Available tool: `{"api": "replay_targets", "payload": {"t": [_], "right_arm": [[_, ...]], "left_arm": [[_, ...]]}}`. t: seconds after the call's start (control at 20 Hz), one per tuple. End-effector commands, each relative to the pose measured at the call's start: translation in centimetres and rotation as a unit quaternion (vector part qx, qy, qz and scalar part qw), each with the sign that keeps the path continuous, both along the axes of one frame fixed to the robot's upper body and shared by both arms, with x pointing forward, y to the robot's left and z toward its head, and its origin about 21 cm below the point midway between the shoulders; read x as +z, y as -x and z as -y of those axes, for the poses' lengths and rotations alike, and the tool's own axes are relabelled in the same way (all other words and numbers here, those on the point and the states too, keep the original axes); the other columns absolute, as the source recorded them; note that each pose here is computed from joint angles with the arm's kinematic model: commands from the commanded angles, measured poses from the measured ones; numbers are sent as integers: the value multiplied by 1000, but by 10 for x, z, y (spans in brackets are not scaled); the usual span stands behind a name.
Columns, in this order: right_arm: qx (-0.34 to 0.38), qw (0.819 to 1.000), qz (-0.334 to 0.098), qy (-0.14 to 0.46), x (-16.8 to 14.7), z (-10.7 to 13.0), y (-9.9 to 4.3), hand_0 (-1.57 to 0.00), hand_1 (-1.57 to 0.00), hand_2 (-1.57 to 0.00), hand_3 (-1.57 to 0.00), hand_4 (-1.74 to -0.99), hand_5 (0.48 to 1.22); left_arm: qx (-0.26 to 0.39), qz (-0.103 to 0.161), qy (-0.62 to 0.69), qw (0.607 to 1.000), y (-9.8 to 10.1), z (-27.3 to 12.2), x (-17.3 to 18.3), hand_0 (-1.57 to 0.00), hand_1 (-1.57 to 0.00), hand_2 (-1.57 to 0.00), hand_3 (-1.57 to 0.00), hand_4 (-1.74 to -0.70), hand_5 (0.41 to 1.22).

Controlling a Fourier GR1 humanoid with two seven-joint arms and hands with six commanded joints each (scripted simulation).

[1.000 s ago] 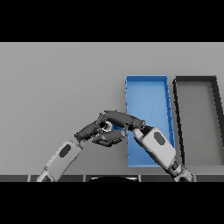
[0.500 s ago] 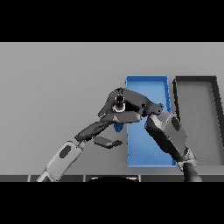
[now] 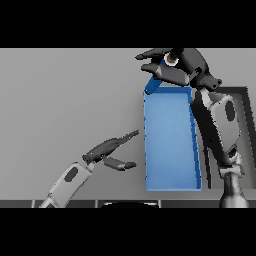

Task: Pick up the blue pipe and place it into the blue bin.

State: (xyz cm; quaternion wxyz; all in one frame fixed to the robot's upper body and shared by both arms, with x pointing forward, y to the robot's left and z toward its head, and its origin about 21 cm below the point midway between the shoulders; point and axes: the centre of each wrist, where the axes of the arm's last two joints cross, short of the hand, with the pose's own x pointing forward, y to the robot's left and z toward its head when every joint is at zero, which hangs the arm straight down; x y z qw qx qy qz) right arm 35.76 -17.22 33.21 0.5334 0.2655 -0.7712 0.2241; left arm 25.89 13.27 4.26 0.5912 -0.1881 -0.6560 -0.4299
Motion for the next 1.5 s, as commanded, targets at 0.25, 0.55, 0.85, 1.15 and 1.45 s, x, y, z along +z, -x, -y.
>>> {"api": "replay_targets", "payload": {"t": [0.25,0.55,0.85,1.15,1.45], "right_arm": [[-110,986,-124,29,-75,50,-23,-1571,-1571,-1571,-1571,-1740,1121],[-168,947,-265,67,-148,65,-11,-1571,-1571,-1571,-1571,-1741,1120],[-183,903,-362,143,-206,74,2,-1571,-1571,-1571,-1571,-1591,1114],[-191,833,-484,189,-238,69,5,-668,-597,-570,-459,-1338,1157],[-174,828,-437,305,-241,65,7,-174,-156,-149,-120,-1149,887]], "left_arm": [[9,0,1,1000,-4,3,1,1,1,1,1,-893,487],[8,-6,5,1000,1,0,-4,1,1,1,1,-887,466],[10,-8,1,1000,-2,6,-4,1,1,1,1,-884,460],[14,-8,-3,1000,-3,5,1,1,1,1,1,-886,454],[10,-11,2,1000,1,1,-2,1,1,1,1,-896,451]]}}
